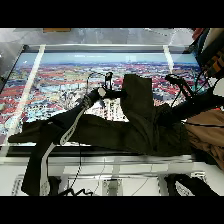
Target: Fold the clothes and pants, and hang the long-sleeved shirts on hangers.
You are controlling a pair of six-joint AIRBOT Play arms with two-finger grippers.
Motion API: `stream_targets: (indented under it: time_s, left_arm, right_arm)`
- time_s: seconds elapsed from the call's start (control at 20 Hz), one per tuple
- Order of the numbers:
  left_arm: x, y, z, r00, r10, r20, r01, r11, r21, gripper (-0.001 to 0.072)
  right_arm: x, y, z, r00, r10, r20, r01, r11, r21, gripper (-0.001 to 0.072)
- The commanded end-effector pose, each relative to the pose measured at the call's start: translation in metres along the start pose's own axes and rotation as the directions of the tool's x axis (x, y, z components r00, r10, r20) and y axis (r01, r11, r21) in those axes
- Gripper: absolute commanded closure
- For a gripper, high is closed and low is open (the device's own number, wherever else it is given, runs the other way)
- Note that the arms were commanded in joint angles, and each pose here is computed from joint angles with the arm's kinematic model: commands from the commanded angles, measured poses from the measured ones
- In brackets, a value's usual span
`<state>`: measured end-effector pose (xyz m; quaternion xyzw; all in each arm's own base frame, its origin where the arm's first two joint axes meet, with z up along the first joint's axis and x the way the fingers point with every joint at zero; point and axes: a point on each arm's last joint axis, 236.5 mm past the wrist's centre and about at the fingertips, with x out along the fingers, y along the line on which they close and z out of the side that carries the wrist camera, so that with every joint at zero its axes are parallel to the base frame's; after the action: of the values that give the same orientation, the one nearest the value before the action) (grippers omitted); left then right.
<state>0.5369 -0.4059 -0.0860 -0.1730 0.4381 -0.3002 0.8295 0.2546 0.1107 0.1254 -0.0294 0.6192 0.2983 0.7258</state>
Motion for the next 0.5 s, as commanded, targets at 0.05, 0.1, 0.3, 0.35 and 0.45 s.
stream_targets:
  time_s: [0.05, 0.1, 0.3, 0.35, 0.45]
  left_arm:
    - [0.008, -0.014, -0.013, 1.0, 0.008, -0.02, -0.006, 0.997, 0.076, 0.0264]
    - [0.01, -0.018, -0.014, 1.0, 0.003, -0.019, -0.002, 0.997, 0.081, 0.0426]
    - [0.007, -0.028, 0.01, 0.996, -0.006, 0.086, -0.001, 0.997, 0.078, 0.0681]
    - [0.001, -0.028, 0.023, 0.992, -0.003, 0.123, -0.008, 0.996, 0.088, 0.0682]
    - [-0.024, -0.026, 0.056, 0.98, 0.03, 0.196, -0.068, 0.98, 0.187, 0.0681]
  right_arm:
    - [0.0, 0.003, 0.001, 1.0, 0.013, 0.005, -0.013, 1.0, -0.002, 0.0096]
    - [0.0, 0.003, 0.001, 1.0, 0.013, 0.005, -0.013, 1.0, -0.002, 0.0095]
    - [0.0, 0.002, 0.001, 1.0, 0.01, 0.004, -0.01, 1.0, -0.002, 0.0096]
    - [0.0, 0.0, 0.001, 1.0, 0.0, 0.003, 0.0, 1.0, -0.001, 0.0098]
    - [0.0, -0.012, -0.001, 0.999, -0.049, -0.004, 0.049, 0.999, 0.006, 0.0101]
